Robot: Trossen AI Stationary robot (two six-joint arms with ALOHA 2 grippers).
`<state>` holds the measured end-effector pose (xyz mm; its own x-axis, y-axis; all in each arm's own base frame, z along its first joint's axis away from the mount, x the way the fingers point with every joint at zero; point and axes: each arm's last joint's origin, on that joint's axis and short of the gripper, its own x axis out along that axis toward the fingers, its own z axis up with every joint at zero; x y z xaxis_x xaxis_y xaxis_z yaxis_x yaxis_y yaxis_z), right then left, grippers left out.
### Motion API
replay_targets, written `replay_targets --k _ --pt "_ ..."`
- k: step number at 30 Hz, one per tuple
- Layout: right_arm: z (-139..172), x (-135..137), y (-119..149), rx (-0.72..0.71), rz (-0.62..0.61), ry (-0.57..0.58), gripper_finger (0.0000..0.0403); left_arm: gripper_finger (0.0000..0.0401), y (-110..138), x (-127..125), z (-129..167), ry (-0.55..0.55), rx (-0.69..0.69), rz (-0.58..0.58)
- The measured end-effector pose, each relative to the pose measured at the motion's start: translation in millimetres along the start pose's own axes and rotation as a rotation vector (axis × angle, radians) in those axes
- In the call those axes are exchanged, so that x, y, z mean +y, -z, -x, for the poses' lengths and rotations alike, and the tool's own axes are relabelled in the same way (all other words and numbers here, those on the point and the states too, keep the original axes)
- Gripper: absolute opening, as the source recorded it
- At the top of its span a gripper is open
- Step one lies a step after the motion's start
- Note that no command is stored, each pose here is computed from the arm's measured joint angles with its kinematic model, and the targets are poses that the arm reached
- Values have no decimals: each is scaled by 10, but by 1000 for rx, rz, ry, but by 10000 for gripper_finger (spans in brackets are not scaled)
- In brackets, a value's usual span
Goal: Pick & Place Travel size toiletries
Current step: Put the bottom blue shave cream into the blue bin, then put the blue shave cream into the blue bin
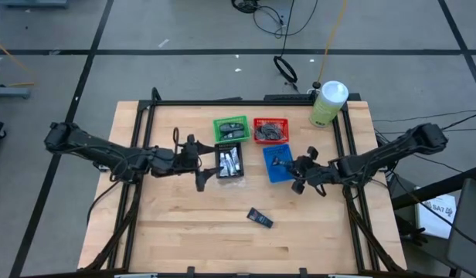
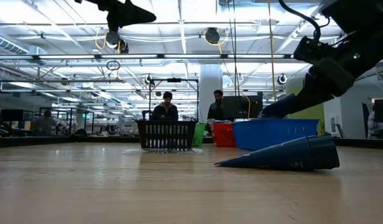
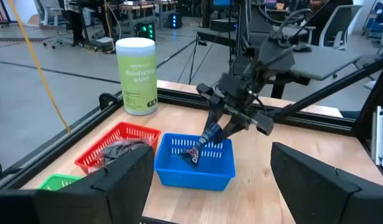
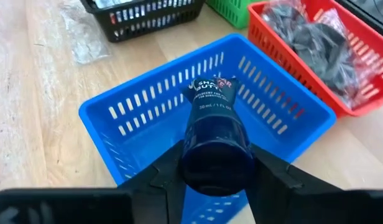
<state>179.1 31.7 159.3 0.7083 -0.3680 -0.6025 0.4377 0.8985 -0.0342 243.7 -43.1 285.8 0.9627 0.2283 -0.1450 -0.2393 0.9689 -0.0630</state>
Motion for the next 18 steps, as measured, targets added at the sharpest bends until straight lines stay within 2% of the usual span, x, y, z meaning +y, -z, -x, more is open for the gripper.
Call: replay_targets --k 3,14,18 --pt "-32 25 -6 -10 25 -3 140 314 1 9 -5 -5 1 0" --pt "-89 -37 -62 -33 2 29 203 312 28 0 -29 -5 14 -7" --pt "-35 -15 -143 -85 0 -58 216 311 92 -25 -85 21 45 6"
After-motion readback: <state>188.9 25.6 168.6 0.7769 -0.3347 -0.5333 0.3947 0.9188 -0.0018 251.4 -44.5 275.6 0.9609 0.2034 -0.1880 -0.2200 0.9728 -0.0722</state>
